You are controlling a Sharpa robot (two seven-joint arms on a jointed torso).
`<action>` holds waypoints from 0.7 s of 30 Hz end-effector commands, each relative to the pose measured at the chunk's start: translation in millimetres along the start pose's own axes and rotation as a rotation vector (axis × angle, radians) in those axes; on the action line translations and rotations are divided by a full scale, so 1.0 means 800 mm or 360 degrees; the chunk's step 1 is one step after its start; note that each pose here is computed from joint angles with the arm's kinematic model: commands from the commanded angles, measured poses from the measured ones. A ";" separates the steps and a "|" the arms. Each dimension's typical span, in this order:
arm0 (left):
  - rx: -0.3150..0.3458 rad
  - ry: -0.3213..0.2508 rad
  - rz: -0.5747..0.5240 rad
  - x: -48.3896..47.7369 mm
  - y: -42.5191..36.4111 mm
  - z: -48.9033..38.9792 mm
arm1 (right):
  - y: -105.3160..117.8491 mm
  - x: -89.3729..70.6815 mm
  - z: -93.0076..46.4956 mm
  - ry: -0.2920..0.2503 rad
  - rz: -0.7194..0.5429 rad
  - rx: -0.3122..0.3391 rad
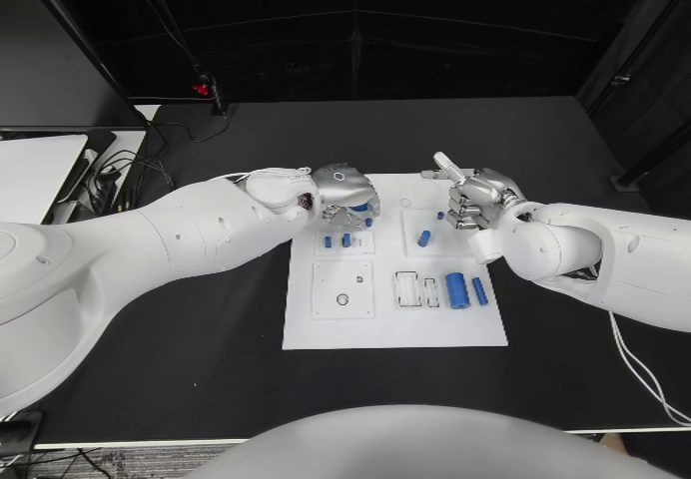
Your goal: Assemble the parts on the task board
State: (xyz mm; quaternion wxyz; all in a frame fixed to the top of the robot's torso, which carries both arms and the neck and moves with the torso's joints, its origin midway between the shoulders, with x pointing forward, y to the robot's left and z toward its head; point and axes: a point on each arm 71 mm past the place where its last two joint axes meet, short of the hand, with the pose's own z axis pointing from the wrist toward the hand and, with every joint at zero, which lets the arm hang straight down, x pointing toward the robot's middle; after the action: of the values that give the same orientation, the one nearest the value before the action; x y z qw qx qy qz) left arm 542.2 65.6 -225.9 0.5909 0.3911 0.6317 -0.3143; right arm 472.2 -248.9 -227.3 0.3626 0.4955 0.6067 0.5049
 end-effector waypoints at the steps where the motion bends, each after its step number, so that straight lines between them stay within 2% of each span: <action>1: 0.0012 0.0062 0.0049 0.003 -0.0010 0.002 | 0.002 0.002 0.000 0.0010 -0.0002 -0.0024; 21: 0.0007 0.0093 0.0068 0.006 0.0001 0.003 | 0.002 0.004 -0.001 0.0017 0.0001 -0.0022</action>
State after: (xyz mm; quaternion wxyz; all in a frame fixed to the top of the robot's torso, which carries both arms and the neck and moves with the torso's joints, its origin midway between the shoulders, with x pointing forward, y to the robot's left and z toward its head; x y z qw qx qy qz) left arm 543.3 64.2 -229.5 0.5830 0.4088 0.6359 -0.2976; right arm 471.2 -247.2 -226.8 0.3611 0.4943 0.6069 0.5069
